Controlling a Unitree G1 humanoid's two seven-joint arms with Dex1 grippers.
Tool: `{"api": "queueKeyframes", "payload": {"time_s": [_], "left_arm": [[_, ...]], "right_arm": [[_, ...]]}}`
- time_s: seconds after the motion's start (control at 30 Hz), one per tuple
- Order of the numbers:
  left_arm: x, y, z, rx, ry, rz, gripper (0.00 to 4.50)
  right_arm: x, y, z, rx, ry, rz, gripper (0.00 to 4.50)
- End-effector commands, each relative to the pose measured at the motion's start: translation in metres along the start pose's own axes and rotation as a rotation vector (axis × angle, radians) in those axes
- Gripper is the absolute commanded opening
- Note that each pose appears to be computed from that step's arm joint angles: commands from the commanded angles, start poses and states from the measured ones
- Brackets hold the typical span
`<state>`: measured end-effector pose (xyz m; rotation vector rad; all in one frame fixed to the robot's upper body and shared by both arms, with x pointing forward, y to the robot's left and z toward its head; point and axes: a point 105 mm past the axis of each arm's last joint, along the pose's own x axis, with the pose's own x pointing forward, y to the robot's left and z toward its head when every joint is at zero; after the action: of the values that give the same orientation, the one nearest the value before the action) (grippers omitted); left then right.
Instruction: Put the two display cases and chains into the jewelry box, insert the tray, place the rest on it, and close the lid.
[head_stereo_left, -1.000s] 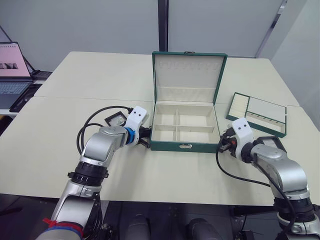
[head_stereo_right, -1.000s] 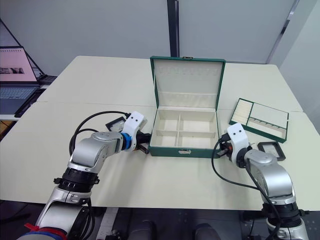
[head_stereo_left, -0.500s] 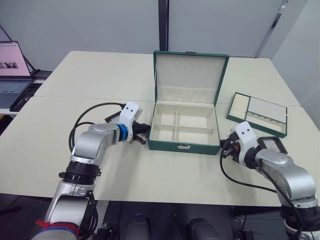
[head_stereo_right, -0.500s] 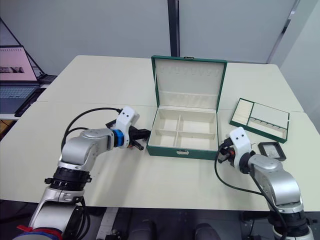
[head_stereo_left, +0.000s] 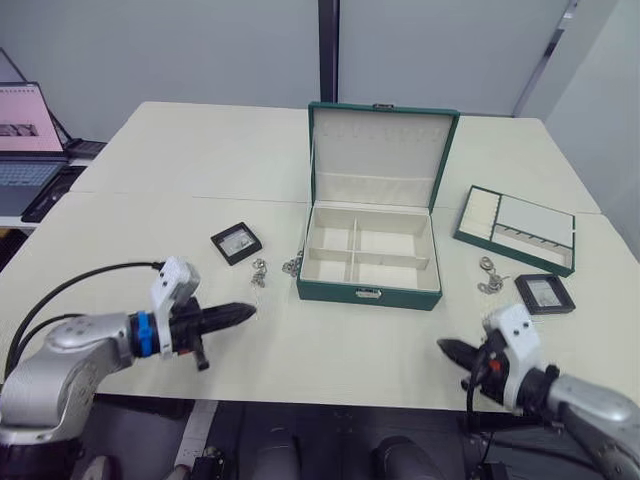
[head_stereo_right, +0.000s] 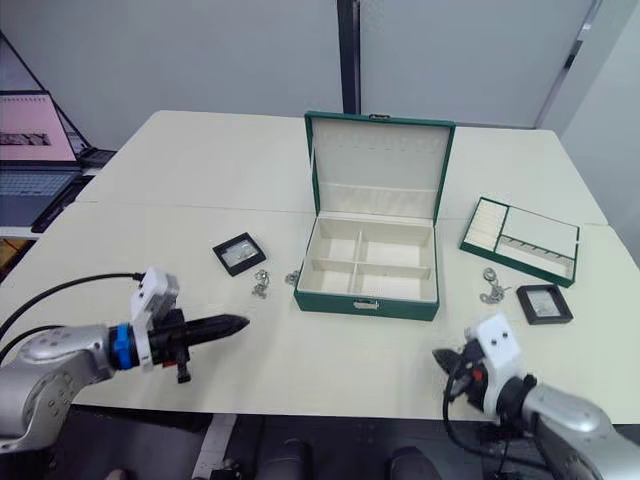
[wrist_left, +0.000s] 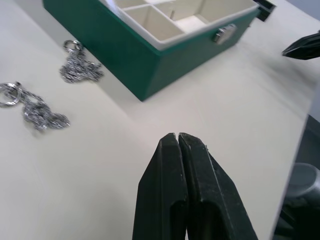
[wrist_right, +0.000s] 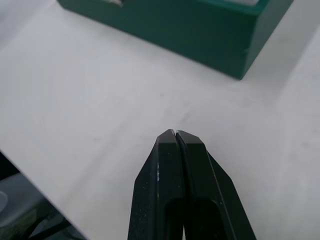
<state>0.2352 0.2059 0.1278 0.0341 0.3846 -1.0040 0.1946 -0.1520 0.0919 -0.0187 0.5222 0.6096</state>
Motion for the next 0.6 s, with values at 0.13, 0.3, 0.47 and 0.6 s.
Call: {"api": "queueKeyframes", "payload": {"time_s": [0.13,0.3,0.47,0.6], "left_arm": [[-0.025,-0.02,-0.007,0.067,0.028,-0.024,0.03],[-0.028,-0.024,-0.009,0.075,0.034,-0.021,0.03],[-0.019,-0.024,-0.003,0.075,0.005,-0.014,0.03],[-0.017,-0.026,-0.005,0.067,0.017,-0.018,0.03]], "right_arm": [[-0.009,0.016,-0.003,-0.02,-0.039,0.012,0.05],[-0.01,0.021,-0.011,-0.019,-0.026,0.023,0.05],[-0.009,0.02,-0.008,-0.034,-0.036,0.027,0.05],[-0.01,0.021,0.0,-0.066,-0.057,0.037,0.05]]}}
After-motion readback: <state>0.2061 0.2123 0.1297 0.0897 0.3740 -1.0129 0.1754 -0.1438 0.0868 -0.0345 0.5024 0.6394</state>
